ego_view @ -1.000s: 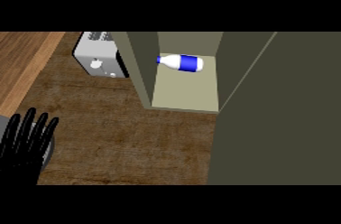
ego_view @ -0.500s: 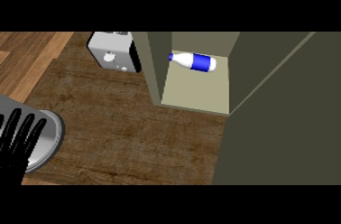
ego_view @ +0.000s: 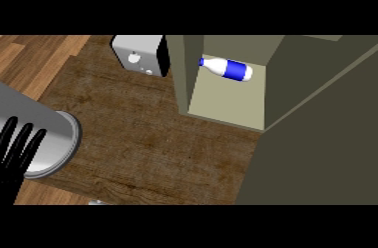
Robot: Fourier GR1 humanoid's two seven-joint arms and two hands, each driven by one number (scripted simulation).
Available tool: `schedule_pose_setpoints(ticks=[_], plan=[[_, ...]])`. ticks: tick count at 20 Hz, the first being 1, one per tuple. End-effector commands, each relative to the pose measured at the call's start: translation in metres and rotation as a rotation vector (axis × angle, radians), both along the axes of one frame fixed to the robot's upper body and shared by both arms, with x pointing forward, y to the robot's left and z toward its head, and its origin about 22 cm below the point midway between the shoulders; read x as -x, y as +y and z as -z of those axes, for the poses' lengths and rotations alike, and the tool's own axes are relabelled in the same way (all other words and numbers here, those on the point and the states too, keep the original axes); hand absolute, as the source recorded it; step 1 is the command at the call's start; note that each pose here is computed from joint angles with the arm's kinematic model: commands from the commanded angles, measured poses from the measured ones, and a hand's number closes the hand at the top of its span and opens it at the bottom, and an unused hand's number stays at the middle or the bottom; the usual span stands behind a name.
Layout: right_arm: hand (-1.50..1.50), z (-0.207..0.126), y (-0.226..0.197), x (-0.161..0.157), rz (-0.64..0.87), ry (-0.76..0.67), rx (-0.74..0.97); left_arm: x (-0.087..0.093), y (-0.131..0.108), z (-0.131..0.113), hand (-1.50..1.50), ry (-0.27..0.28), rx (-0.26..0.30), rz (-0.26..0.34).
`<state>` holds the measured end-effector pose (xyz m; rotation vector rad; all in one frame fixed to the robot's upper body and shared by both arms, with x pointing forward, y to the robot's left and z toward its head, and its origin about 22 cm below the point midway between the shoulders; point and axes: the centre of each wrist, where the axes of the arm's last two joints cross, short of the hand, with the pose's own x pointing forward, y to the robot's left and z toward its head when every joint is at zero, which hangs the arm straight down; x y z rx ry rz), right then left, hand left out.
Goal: Pick up the bottled water, place it into the cabinet and close the cabinet
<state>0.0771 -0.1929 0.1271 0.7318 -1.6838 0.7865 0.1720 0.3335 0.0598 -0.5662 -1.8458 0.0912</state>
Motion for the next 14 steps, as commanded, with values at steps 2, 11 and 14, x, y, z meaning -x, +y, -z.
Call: schedule_pose_setpoints(ticks=[2,11,14], plan=[[-1.5,-0.013,0.018,-0.002,-0.257,-0.08,0.135,-0.003,0.003,-0.004,-1.5,-0.005,-0.01,0.027],[1.5,-0.017,0.026,-0.018,-0.271,-0.135,0.178,-0.005,0.011,-0.006,-1.5,0.002,-0.021,0.034],[1.5,-0.018,0.028,-0.023,-0.29,-0.154,0.196,-0.008,0.013,-0.008,-1.5,-0.004,-0.027,0.026]])
